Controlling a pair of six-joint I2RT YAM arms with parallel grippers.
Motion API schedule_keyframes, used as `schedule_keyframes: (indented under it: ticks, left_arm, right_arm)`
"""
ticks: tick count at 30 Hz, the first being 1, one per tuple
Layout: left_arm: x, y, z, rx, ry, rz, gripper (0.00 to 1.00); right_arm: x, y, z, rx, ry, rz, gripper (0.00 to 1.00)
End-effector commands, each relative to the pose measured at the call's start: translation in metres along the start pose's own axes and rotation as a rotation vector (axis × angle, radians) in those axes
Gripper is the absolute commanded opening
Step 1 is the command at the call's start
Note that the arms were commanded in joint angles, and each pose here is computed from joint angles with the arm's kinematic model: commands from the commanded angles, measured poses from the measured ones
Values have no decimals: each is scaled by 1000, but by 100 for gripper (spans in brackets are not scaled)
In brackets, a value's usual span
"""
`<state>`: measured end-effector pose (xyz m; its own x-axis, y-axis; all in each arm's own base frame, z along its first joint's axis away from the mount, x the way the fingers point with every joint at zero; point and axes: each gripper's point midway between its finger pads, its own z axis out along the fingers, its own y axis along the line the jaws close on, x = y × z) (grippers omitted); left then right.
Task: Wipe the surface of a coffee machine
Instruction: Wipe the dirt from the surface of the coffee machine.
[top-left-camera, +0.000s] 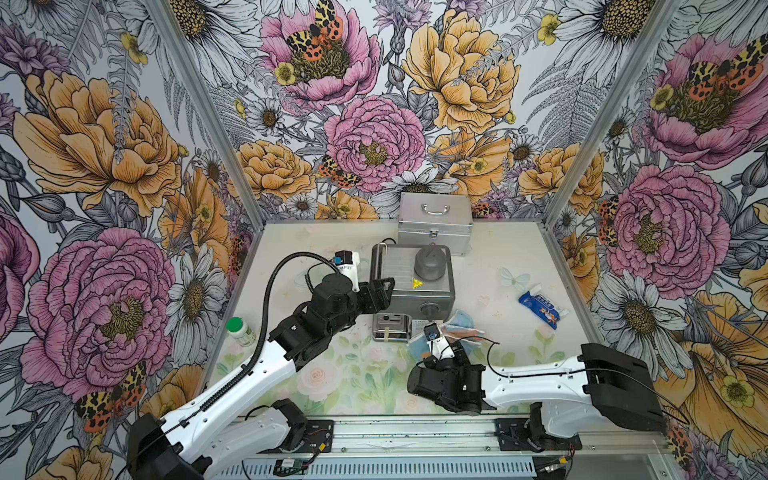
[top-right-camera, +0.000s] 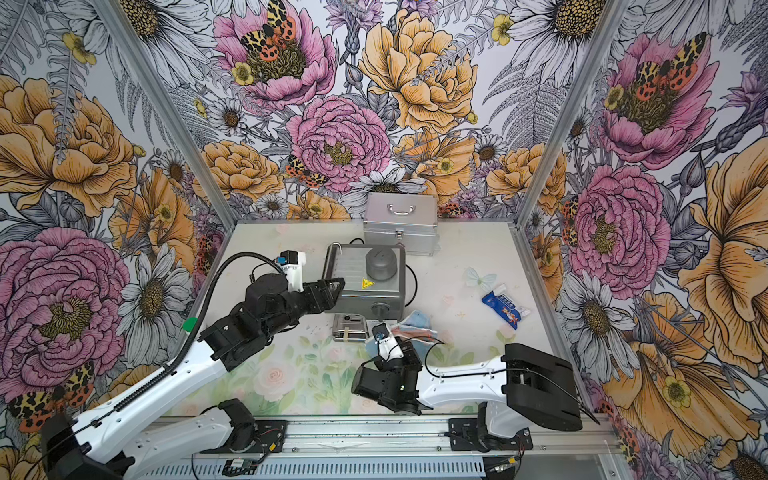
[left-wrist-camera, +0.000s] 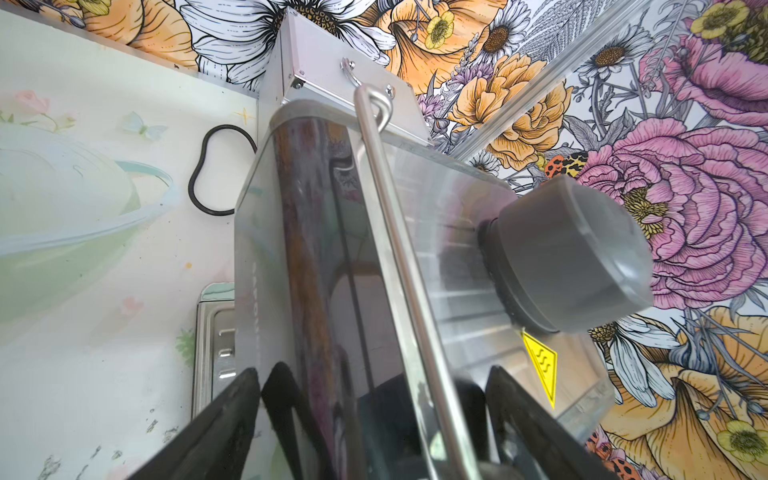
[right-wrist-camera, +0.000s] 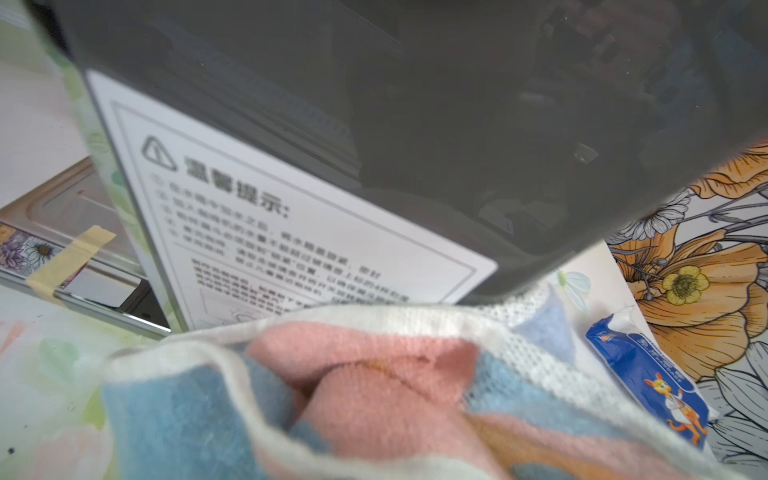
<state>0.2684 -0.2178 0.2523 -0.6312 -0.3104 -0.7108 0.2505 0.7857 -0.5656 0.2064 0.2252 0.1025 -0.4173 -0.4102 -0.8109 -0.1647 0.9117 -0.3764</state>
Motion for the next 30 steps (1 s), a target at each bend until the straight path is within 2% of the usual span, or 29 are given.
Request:
schedule_keyframes:
  ticks: [1, 8, 15, 23, 30]
  left_arm:
    - [84, 38, -3, -108, 298, 38, 85]
    - [79, 37, -5, -98, 284, 40, 85]
    - [70, 33, -5, -90, 268, 39, 85]
    - [66, 31, -4, -80, 267, 37, 85]
    - [64, 32, -4, -81, 264, 35, 85]
  right_arm:
    - [-4, 2, -12, 16, -26, 27, 0]
    - [-64, 25, -54, -5, -174, -48, 0]
    - [-118, 16, -69, 69, -257, -103, 0]
    - [-108, 14, -35, 100, -177, -115, 0]
    - [-68, 25, -9, 113, -104, -176, 0]
